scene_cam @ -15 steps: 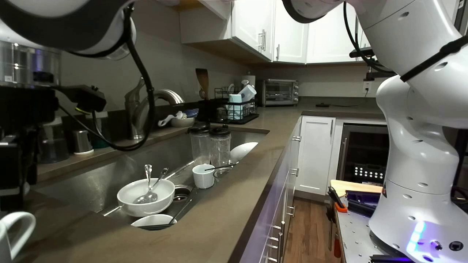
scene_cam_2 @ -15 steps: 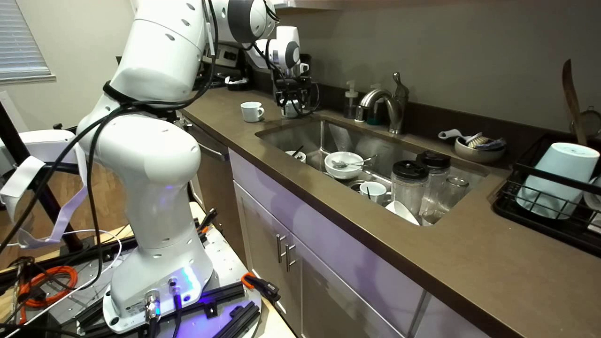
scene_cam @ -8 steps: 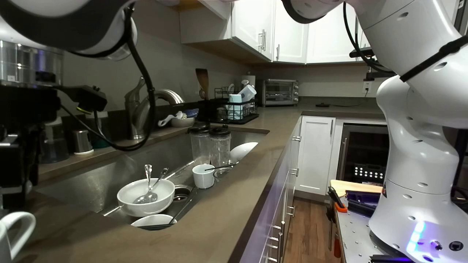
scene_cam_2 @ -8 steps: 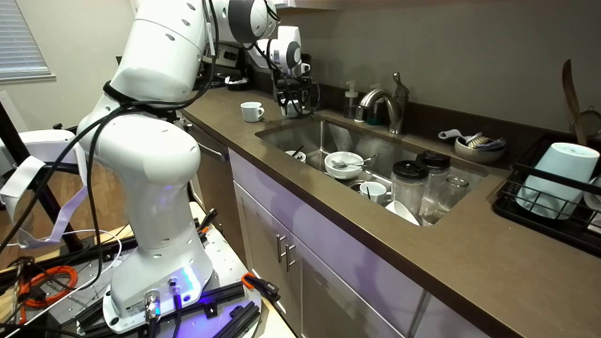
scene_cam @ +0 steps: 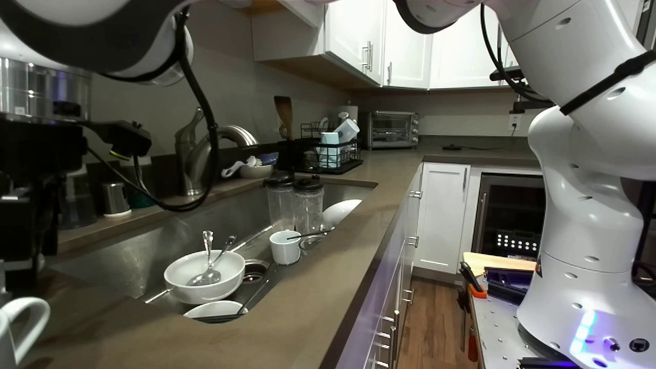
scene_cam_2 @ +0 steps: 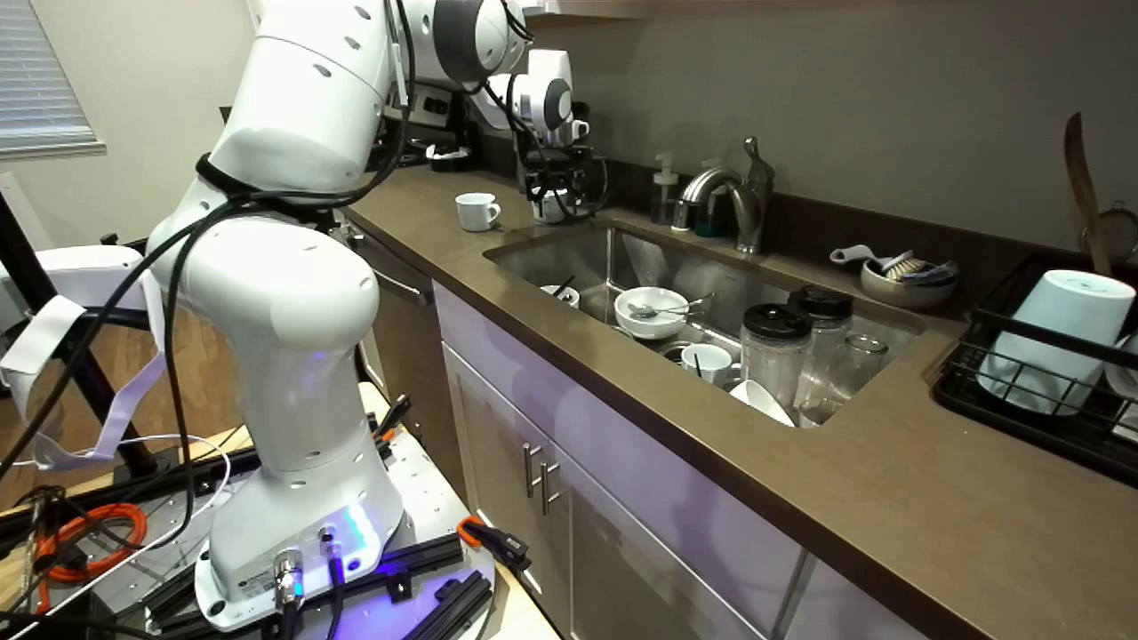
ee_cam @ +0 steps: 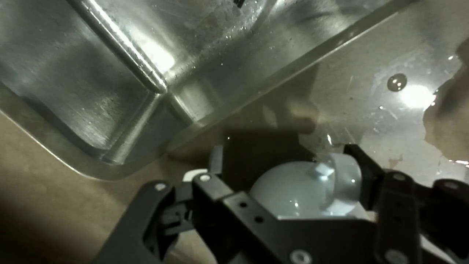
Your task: Pour the water from the cup beside the sink into the sink
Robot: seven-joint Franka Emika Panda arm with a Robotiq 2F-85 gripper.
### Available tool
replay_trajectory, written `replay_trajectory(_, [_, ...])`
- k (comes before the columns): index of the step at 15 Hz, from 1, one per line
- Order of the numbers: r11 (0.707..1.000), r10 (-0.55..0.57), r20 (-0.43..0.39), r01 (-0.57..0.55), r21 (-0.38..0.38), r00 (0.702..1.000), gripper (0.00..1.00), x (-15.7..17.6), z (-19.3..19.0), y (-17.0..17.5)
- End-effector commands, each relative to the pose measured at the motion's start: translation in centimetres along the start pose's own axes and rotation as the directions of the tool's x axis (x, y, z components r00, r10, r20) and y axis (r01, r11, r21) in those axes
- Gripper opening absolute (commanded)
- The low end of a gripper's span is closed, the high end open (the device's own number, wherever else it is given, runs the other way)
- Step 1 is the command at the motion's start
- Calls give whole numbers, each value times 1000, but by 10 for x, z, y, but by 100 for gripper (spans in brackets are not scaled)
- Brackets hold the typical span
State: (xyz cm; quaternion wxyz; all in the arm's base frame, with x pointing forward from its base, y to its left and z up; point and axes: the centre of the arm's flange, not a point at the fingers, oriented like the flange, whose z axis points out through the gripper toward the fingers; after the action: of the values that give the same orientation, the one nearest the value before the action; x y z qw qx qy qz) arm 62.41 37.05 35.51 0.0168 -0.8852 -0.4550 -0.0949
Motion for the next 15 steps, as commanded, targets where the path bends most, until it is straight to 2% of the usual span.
replay_trajectory(1, [1000, -16, -28, 17, 25, 999, 53, 4, 0, 5])
replay_trajectory(2, [1000, -17, -28, 18, 25, 999, 51, 5, 0, 5])
replay_trajectory(3, [1000, -15, -26, 16, 26, 1000, 58, 6, 1, 5])
replay_trajectory(4, [1000, -16, -24, 16, 26, 1000, 58, 7, 1, 5])
replay_trajectory(6, [1000, -18, -24, 18, 25, 1000, 69, 9, 1, 6])
replay_trajectory(7, [1000, -18, -24, 19, 24, 1000, 66, 9, 1, 6])
replay_trajectory(8, [1000, -18, -26, 18, 24, 1000, 43, 10, 1, 7])
replay_trajectory(9, [1000, -16, -27, 17, 25, 999, 42, 11, 2, 8])
replay_trajectory(14, [999, -20, -30, 21, 31, 999, 9, 14, 5, 2])
replay_trajectory(15, [999, -21, -29, 22, 32, 999, 5, 15, 6, 1])
